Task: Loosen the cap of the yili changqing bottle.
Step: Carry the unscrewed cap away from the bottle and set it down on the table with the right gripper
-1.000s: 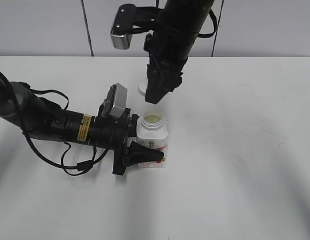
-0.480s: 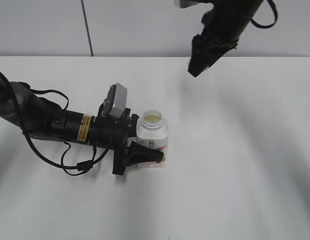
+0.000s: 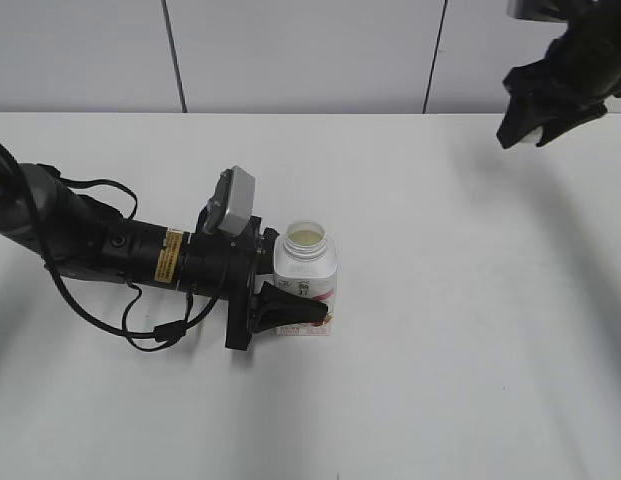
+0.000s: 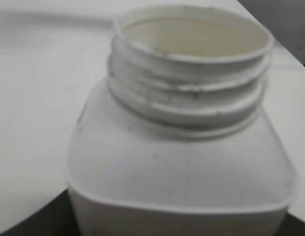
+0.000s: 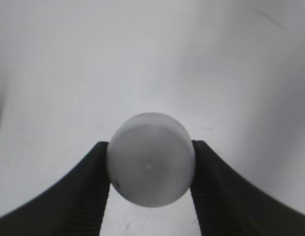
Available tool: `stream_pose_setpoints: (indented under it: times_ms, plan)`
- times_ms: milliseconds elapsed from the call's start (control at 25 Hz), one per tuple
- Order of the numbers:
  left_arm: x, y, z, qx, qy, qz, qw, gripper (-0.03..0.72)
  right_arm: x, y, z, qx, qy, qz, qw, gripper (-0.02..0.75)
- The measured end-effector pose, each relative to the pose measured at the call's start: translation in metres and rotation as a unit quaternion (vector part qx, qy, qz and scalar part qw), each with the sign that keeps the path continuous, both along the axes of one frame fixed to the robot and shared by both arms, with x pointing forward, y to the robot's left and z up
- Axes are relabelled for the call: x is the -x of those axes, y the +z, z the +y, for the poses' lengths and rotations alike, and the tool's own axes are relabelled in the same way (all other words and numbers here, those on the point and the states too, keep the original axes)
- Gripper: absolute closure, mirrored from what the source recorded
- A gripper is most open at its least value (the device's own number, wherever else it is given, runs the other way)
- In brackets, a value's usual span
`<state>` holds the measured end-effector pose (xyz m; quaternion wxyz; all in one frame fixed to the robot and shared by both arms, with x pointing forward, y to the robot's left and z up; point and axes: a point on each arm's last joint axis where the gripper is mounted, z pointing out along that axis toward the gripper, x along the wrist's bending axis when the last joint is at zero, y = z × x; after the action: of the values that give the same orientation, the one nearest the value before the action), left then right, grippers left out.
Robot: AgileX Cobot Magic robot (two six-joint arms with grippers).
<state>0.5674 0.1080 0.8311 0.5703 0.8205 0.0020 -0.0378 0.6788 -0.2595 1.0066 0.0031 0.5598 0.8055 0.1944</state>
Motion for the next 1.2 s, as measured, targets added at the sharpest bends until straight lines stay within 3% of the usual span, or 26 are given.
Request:
stream_pose_setpoints:
  times_ms: [200, 680, 1200]
  plan:
    - [0.000, 0.000, 0.000, 0.000, 0.000, 0.000, 1.000, 0.268, 0.006, -0.030, -0.030, -0.001, -0.068, 0.020, 0.997, 0.339]
    - [0.000, 0.000, 0.000, 0.000, 0.000, 0.000, 1.000, 0.268, 0.066, -0.118, -0.038, 0.037, -0.113, 0.068, 0.991, 0.339]
    - [0.000, 0.000, 0.000, 0.000, 0.000, 0.000, 1.000, 0.268, 0.073, -0.123, -0.039, 0.045, -0.117, 0.060, 0.990, 0.339]
